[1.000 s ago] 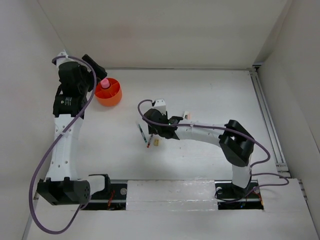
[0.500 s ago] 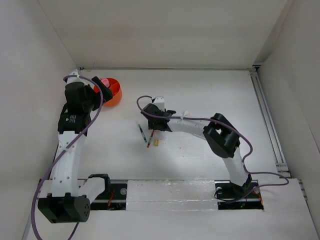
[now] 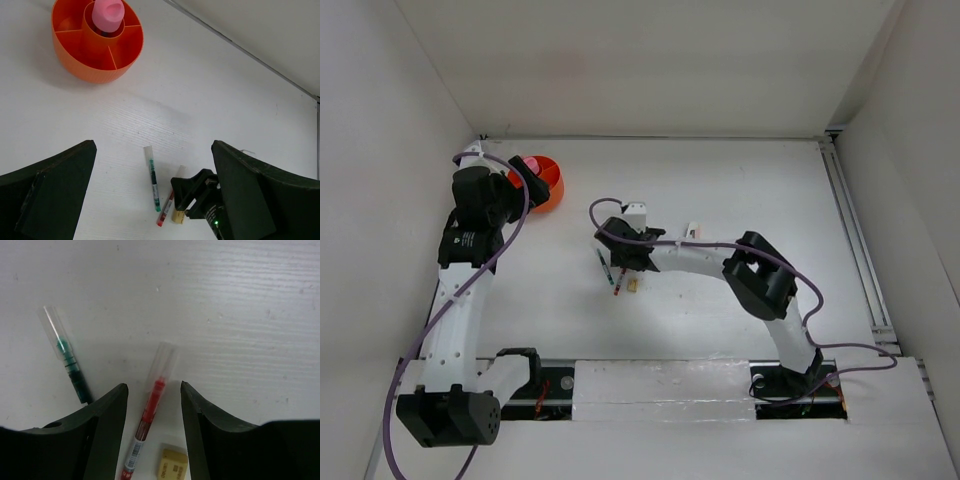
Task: Sort the stationery into containers
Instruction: Grab a piece of stationery with the right arm
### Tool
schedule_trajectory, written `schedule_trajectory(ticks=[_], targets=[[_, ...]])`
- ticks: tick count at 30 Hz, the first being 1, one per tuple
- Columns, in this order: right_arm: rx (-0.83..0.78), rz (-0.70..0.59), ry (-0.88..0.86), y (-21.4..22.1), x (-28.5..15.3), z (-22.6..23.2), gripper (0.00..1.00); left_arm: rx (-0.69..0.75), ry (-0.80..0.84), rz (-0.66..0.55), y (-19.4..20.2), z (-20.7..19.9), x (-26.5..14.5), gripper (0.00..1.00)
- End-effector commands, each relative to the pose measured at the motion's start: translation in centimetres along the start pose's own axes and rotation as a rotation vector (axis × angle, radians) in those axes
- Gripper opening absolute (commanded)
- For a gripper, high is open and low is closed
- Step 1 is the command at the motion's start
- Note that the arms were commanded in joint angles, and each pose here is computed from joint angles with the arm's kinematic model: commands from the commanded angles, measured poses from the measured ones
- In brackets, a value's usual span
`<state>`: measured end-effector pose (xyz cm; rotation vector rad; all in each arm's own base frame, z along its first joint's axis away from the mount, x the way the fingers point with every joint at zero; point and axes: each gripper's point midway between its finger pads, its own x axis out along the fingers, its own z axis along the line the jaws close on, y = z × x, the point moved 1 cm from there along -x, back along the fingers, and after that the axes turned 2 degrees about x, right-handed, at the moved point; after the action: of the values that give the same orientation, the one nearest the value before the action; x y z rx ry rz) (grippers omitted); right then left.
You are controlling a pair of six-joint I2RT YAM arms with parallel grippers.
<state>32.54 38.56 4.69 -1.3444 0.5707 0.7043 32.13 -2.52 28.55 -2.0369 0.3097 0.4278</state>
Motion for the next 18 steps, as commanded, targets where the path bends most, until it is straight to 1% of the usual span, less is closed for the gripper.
schedule_trajectory(ticks=[1,8,12,15,18], targets=[[0.035,-0.032,-0.013,-0.1,-2.1,1.1,0.53,0.017,0.051,-0.054,-1.1,-1.0,-0.7,1.00],[0.034,-0.019,0.021,1.2,-2.5,1.0,0.53,0.019,0.071,-0.054,-1.1,-1.3,-1.0,1.00],[0.048,-0.016,0.035,1.6,-2.8,0.9,0.50,0.019,0.079,-0.050,-0.9,-1.4,-1.2,1.00],[0.040,-0.013,0.048,2.2,-2.9,0.6,0.50,0.019,0.087,-0.045,-0.8,-1.5,-1.2,1.00],[0.043,-0.008,0.056,2.5,-2.5,0.5,0.46,0.020,0.092,-0.053,-0.9,-1.6,-1.5,1.00]])
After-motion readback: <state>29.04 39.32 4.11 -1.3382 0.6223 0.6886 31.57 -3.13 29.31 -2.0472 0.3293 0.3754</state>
